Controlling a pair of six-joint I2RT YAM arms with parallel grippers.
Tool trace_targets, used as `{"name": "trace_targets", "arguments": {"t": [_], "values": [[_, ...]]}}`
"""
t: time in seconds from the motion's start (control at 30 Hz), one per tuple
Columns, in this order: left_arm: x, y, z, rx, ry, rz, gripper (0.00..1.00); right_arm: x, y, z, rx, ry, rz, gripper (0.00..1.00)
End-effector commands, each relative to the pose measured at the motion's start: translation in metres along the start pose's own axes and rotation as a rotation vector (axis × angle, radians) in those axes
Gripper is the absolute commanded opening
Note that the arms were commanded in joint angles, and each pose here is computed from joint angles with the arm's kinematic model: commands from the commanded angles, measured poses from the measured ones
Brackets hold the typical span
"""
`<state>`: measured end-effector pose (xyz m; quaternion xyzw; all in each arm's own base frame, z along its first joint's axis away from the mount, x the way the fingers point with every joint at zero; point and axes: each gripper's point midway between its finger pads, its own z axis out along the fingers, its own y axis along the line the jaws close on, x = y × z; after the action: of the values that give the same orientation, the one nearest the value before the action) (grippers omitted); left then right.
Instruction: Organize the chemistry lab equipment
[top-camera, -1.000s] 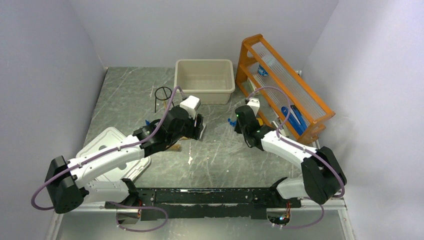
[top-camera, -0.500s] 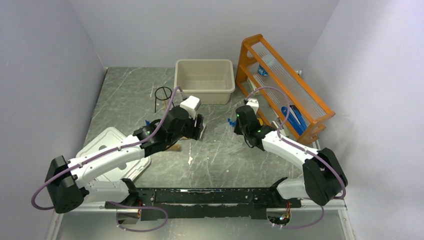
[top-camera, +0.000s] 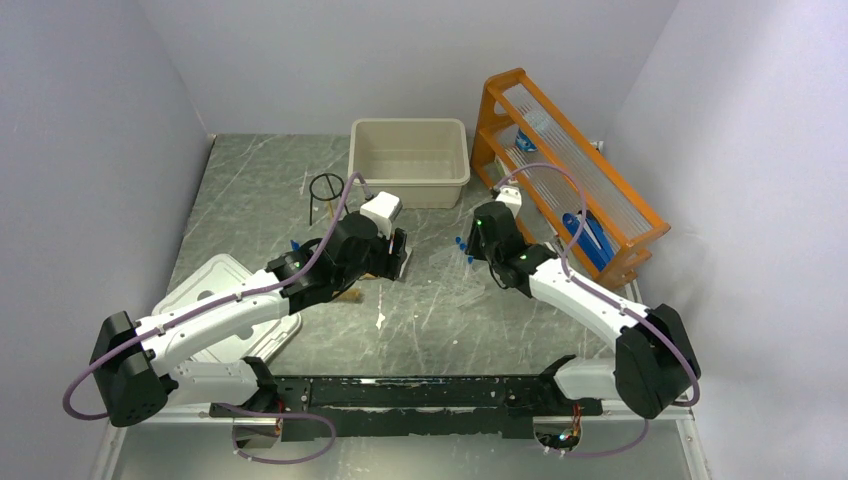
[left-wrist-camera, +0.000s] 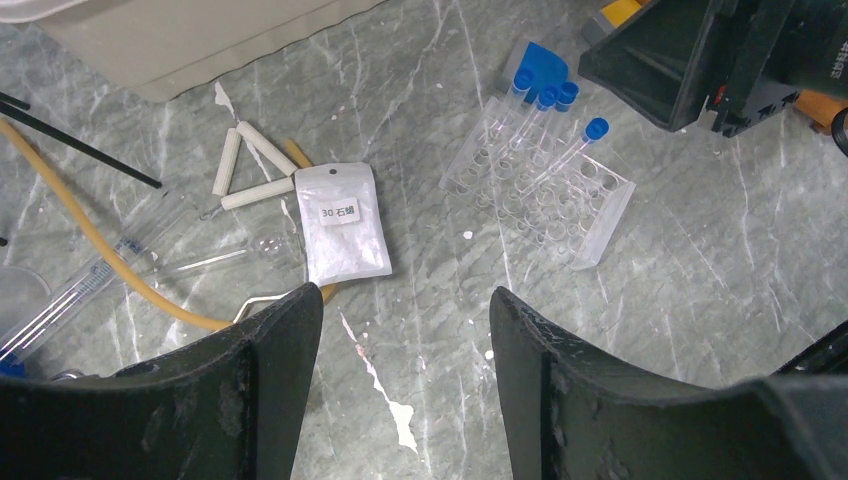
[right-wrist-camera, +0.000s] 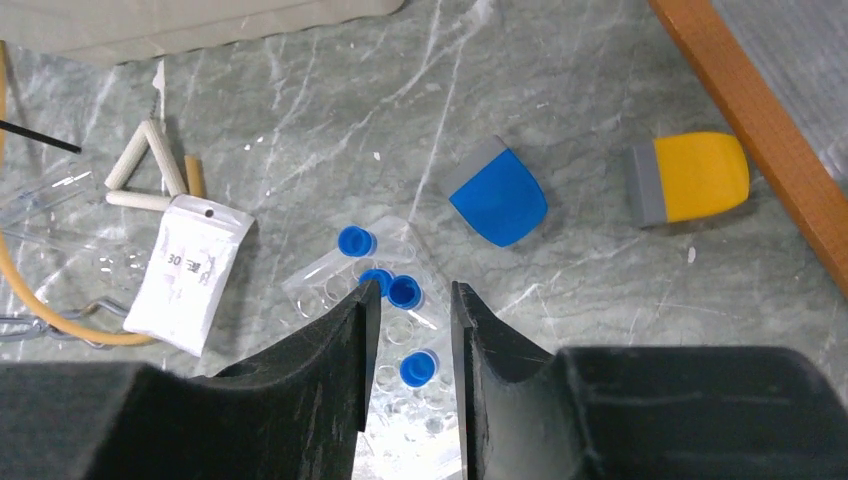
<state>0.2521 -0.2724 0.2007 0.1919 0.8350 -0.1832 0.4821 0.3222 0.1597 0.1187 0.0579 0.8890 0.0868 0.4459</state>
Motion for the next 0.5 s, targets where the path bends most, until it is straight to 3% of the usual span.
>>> {"name": "trace_targets", "arguments": {"t": [0.0, 0.47], "values": [[-0.001, -0.004, 0.001, 0.014, -0.001, -0.004, 0.66, -0.014, 0.002, 0.001, 0.004, -0.026, -0.006, 0.36], [0.0, -0.003, 0.002, 0.009, 0.003, -0.003, 0.66, -0.009, 0.005, 0.021, 0.027, -0.001, -0.049, 0.25]]}}
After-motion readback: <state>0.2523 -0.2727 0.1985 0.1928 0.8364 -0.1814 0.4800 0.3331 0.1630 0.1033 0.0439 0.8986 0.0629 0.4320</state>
